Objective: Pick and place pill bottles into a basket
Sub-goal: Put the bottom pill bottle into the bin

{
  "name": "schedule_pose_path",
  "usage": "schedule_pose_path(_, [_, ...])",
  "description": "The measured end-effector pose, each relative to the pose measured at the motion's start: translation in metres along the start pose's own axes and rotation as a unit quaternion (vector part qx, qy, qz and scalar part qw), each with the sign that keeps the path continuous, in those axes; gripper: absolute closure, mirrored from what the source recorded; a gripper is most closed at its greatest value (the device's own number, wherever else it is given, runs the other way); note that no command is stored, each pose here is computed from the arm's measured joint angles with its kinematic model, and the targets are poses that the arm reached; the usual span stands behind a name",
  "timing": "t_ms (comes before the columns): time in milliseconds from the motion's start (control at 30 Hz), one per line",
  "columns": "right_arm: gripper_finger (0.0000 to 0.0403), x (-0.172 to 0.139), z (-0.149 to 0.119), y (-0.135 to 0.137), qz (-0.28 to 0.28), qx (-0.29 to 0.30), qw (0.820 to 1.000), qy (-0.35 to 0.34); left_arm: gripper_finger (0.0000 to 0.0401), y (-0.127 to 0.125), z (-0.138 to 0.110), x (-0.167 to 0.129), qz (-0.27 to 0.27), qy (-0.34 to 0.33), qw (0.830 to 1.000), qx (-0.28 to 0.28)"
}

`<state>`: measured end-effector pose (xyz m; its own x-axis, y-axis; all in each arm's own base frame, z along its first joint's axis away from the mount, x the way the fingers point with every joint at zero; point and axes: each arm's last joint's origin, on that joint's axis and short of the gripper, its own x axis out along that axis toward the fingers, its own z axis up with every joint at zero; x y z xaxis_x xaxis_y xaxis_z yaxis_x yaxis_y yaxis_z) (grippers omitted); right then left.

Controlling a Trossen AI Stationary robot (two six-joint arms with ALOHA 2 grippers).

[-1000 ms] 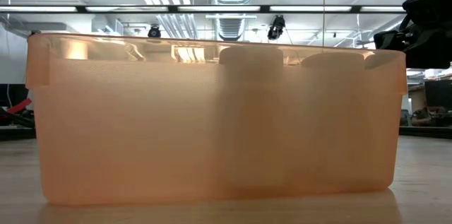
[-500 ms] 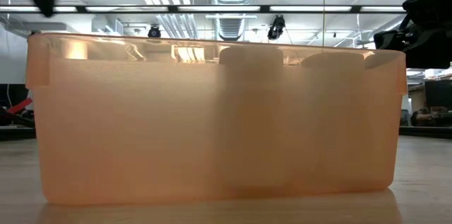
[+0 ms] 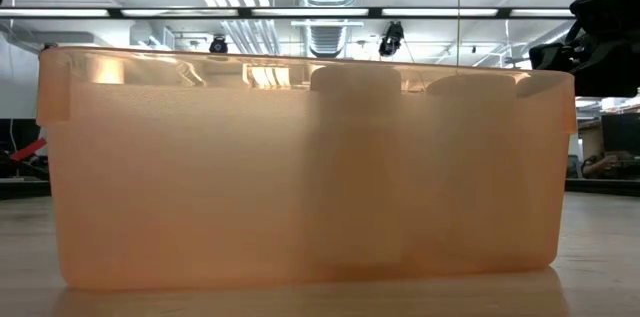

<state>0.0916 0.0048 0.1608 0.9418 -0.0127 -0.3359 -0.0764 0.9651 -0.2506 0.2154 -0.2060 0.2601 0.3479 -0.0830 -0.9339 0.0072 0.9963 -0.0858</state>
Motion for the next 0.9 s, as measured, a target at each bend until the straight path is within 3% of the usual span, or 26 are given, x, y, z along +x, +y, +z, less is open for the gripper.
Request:
schedule_pose_path(133, [0.0197,0.000,0.000,0.000,0.000,0.001,1.000,0.000,0.0178,0.001,-0.003,0.004,0.000,0.013,0.998,-0.063])
schedule_pose_path(500, [0.0197,0.000,0.000,0.000,0.000,0.001,1.000,0.000,0.0178,-0.006,-0.012,0.003,-0.005,0.021,0.989,-0.143])
schedule_pose_path(900, [0.0197,0.000,0.000,0.000,0.000,0.001,1.000,0.000,0.0172,-0.006,-0.013,0.004,-0.009,0.029,0.989,-0.147])
